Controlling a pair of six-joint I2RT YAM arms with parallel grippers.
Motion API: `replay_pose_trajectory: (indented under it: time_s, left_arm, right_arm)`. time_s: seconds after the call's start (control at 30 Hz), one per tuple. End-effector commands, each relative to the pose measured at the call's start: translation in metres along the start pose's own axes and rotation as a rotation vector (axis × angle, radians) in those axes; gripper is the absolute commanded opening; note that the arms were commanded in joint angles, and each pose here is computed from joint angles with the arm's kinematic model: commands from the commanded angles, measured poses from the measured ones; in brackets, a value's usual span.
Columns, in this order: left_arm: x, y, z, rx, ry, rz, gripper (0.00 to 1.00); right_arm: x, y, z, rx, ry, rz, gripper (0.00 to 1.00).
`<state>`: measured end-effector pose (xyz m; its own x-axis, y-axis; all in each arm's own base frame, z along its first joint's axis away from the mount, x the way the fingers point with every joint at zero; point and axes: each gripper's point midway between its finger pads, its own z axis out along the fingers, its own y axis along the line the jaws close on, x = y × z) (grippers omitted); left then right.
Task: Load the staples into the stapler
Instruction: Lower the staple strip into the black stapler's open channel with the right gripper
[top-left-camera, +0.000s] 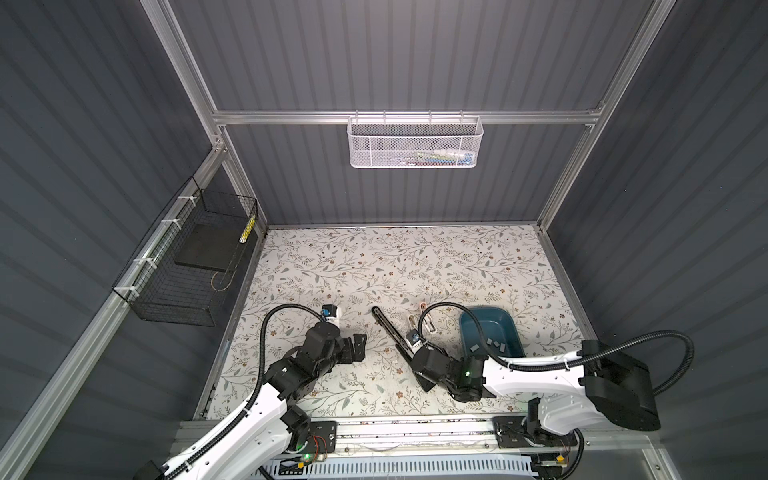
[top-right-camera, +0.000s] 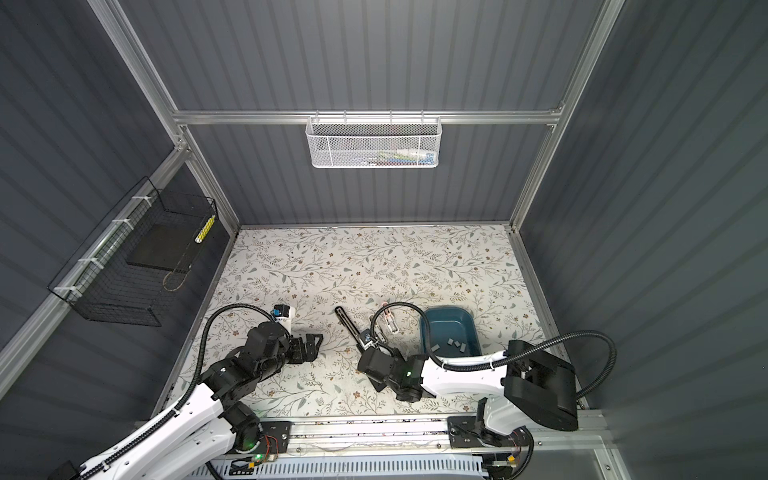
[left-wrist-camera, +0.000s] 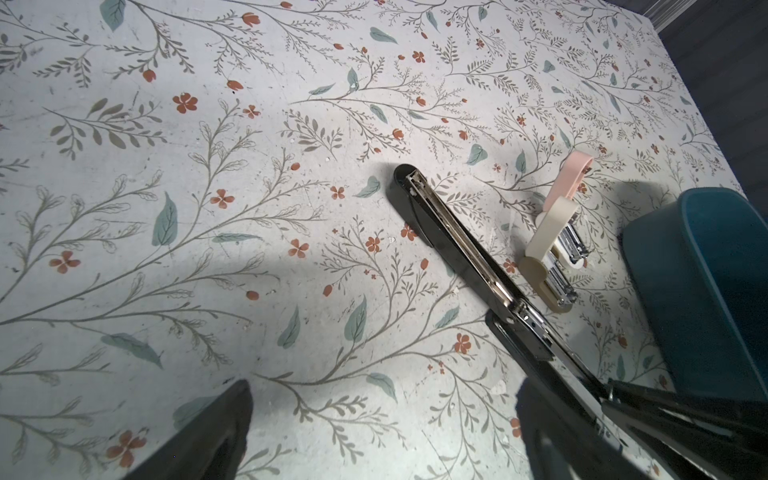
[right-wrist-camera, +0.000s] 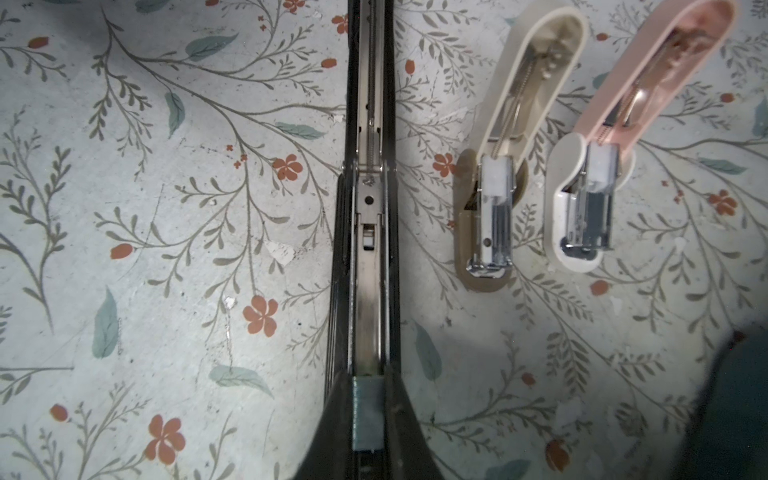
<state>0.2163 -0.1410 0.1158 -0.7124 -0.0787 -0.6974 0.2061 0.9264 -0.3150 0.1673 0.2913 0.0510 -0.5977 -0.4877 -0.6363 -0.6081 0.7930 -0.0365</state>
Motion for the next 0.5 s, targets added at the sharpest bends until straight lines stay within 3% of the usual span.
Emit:
replay_pose_trajectory:
  time_s: [0.0, 0.07, 0.47]
  left_arm:
    - [0.002, -0.002, 0.0, 0.017, -0.003, 0.003, 0.99]
    - [0.002, -0.002, 0.0, 0.017, -0.002, 0.003, 0.99]
    - [0.002, -0.002, 0.001, 0.017, 0.0, 0.003, 0.99]
  right_arm:
    - [0.032, -0.01, -0.001, 0.046, 0.122, -0.014, 0.18]
    - [0.034, -0.01, -0.002, 0.048, 0.127, -0.003, 0.24]
    - [0.034, -0.008, -0.012, 0.042, 0.127, 0.021, 0.31]
